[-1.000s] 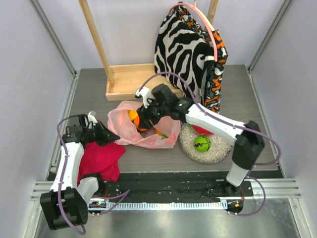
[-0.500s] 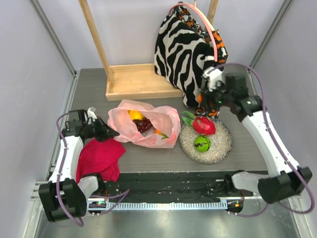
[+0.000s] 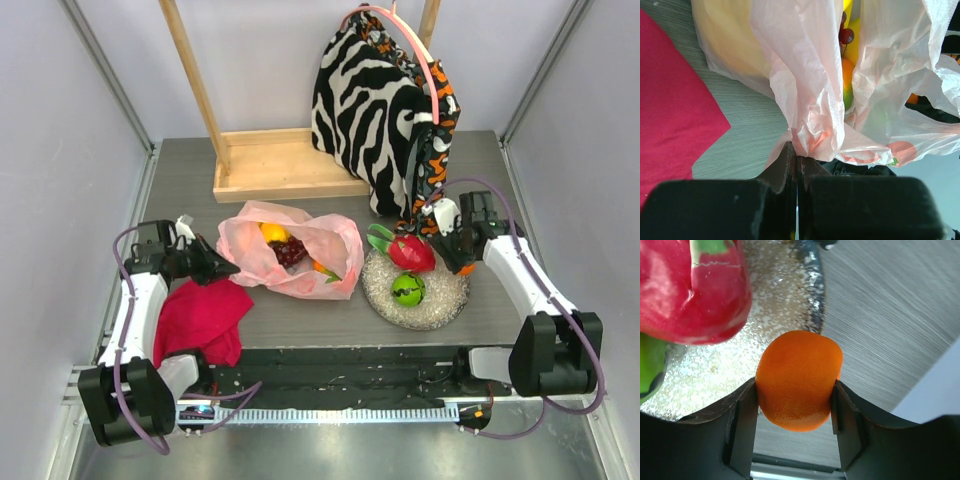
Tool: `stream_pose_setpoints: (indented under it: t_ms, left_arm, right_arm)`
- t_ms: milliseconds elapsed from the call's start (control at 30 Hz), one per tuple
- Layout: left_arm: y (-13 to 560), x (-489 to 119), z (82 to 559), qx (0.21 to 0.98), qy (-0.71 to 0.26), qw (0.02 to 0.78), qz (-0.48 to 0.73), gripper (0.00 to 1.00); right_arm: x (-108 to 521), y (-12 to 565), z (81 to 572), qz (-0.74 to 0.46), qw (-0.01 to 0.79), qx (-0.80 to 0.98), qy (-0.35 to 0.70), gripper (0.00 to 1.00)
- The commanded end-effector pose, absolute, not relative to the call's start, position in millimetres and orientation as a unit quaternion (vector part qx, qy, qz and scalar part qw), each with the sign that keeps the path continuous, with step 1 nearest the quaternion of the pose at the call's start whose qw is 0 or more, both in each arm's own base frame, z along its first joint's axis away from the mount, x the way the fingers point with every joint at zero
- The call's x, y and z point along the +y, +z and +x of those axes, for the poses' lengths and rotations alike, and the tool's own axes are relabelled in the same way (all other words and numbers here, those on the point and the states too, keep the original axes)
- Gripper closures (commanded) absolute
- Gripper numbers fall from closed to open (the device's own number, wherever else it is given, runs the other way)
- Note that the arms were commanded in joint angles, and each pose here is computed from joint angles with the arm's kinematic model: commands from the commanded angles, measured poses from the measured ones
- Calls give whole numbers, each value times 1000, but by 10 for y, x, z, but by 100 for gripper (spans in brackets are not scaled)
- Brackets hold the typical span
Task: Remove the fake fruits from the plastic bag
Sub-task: Place the fake fruit on the plate.
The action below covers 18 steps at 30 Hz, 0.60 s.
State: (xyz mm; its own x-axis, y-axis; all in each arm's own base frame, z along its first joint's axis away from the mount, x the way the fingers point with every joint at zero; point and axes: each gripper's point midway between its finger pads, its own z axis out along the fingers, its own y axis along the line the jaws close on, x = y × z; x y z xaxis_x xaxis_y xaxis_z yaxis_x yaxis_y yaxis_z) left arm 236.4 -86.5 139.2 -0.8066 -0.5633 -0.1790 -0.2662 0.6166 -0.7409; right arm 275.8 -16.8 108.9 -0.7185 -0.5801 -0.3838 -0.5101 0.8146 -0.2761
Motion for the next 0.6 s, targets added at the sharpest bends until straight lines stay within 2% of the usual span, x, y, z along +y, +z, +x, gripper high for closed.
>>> stream_pose_setpoints:
  t_ms: [0, 167, 233, 300, 333, 367, 567]
  left_arm:
    - [1521, -816, 2450, 873, -367, 231, -225, 100]
    - [1490, -786, 2422, 874, -361, 230, -229, 100]
    - [1482, -777, 2422, 874, -360, 230, -231, 100]
    - [1480, -777, 2414, 874, -361, 228, -232, 100]
    - [1479, -774, 2413, 874, -361, 228, -234, 100]
    - [1471, -776, 2413, 874, -361, 226, -234, 100]
    - [1471, -771, 2435, 875, -361, 224, -233, 100]
  right_arm:
    - [-95, 1061, 3055, -307, 283, 906, -73, 61]
    - [-80, 874, 3157, -294, 279, 912, -67, 58]
    - [-53, 860, 3185, -286, 285, 913, -59, 50]
    - [-29, 849, 3220, -274, 289, 915, -55, 32]
    - [-17, 835, 3221, -274, 289, 916, -52, 5]
    - [-3, 830, 3198, -273, 285, 918, -46, 0]
    - [261, 1141, 3006, -275, 295, 915, 29, 0]
